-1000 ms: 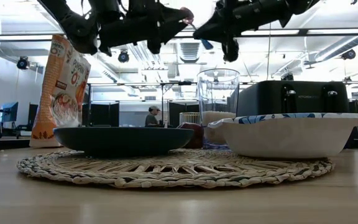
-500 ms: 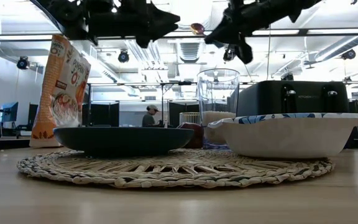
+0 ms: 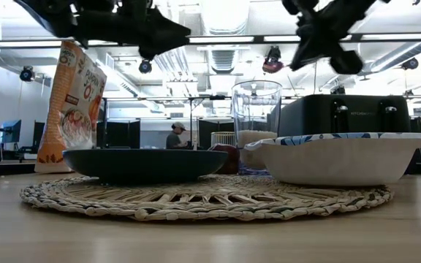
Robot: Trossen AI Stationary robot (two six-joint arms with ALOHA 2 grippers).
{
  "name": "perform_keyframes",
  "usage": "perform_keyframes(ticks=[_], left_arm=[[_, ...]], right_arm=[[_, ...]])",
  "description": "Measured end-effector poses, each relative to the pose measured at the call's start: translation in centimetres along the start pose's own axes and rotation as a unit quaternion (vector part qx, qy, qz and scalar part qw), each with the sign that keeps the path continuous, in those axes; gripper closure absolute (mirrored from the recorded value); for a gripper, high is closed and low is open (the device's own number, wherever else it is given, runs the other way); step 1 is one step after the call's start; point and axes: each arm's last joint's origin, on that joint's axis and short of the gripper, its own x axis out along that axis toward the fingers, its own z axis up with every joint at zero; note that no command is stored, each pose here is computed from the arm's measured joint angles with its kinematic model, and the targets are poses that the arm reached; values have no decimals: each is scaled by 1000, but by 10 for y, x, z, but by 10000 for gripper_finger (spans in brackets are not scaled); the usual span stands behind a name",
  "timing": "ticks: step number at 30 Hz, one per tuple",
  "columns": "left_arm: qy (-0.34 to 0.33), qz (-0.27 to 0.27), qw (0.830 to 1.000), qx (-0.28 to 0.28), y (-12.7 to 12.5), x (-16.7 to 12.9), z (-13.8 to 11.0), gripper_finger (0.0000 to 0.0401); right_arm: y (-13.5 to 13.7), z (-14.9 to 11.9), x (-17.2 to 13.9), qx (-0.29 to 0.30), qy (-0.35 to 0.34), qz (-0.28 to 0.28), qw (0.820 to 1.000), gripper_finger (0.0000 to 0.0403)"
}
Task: Arrange a breakfast setting
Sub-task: Put the blue spoon beside the placemat
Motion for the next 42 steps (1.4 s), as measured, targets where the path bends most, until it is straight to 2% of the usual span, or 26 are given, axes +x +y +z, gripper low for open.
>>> perform_keyframes(ticks=[8, 14, 17, 22, 31, 34, 42], left_arm=[[0, 79, 997, 5, -2, -29, -10, 212], [-10, 101, 995, 19, -5, -45, -13, 212], [-11, 101, 994, 25, -6, -50, -15, 212], [-19, 103, 994, 26, -7, -55, -16, 212], [-23, 103, 994, 26, -7, -56, -15, 212], [-23, 103, 994, 26, -7, -56, -15, 212], [-23, 102, 994, 24, -7, -56, -15, 212]], right_arm=[[6, -40, -8, 89, 25, -52, 994, 395], [8, -66, -11, 148, 36, -89, 984, 395], [3, -78, -11, 172, 51, -136, 974, 395], [-7, -96, -12, 183, 62, -223, 955, 395], [-24, -122, 3, 181, 105, -280, 937, 395], [-31, -131, 12, 188, 117, -272, 936, 395], [-58, -152, 46, 225, 134, -193, 946, 395]])
